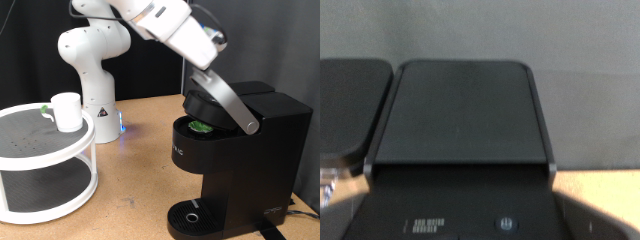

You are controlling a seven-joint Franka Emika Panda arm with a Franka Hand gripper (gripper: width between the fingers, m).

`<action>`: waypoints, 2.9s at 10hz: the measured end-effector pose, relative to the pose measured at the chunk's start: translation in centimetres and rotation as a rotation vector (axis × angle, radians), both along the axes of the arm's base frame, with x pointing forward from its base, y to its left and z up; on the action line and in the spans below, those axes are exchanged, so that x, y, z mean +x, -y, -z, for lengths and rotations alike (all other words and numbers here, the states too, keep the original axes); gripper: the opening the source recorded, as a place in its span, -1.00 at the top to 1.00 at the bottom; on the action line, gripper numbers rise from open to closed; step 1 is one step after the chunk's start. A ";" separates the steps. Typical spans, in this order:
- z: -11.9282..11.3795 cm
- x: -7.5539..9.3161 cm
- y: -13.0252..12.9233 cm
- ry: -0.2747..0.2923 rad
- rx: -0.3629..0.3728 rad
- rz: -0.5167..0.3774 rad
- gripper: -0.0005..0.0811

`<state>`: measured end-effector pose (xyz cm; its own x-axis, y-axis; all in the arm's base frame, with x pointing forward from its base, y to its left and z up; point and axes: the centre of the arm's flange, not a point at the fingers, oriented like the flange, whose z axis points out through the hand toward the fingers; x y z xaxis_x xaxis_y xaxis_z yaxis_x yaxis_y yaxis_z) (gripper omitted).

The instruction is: Make a cup of coffee with the keurig machine

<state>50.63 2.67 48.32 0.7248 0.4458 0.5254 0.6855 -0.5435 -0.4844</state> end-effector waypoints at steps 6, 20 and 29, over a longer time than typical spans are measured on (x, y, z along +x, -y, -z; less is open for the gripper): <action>4.4 0.2 3.5 -0.013 -0.062 0.044 0.99; 8.4 0.8 4.2 -0.036 -0.111 0.060 0.99; 4.7 0.2 3.4 0.046 0.038 0.017 0.99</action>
